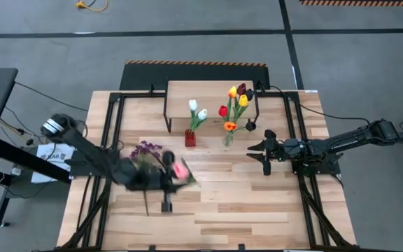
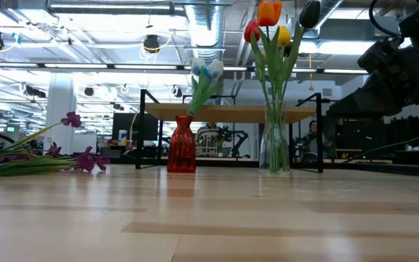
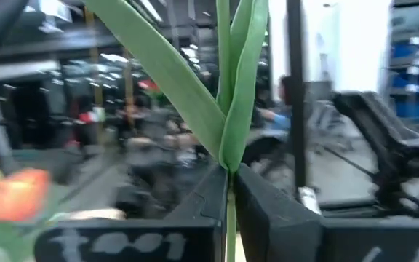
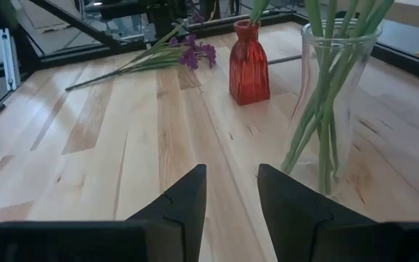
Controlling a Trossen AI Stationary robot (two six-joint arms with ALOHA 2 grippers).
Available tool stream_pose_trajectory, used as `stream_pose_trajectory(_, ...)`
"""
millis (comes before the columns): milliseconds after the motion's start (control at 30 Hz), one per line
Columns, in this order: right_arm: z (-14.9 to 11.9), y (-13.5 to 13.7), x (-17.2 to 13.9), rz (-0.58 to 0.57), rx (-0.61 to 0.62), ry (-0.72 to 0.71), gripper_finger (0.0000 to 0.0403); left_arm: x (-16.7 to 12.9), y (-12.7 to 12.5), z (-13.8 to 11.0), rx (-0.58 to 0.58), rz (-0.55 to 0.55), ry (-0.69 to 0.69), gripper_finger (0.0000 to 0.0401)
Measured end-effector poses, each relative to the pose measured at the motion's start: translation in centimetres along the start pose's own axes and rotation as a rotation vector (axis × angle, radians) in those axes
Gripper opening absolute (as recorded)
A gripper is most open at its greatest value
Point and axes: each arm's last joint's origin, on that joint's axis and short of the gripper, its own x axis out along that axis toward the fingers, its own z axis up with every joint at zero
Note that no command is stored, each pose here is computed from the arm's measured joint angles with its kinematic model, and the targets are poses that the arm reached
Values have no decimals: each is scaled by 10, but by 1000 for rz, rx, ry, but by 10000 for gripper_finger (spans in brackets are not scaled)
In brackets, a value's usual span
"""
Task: Pick and place flowers into a vace then onto a shelf
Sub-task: Put the pink flower into the red vase
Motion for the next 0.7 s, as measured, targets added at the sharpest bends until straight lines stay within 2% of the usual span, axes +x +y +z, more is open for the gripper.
stream_pose_trajectory(133,0,0,0,-1,-4,0,118,-15,45,10,51,88,-5,2)
stream_pose_trajectory(233,0,-1,0,-4,-3,0,118,-24,81,-1,74,159,9,2)
stream_pose_trajectory(367,0,-2,0,-12,0,-1,118,-35,117,-16,39,186,-19,2)
stream_pose_trajectory(500,0,-2,0,-15,1,-1,118,-47,137,-31,31,245,1,2)
stream_pose_trajectory(700,0,-2,0,-16,0,-1,118,-52,150,-32,45,295,-5,2)
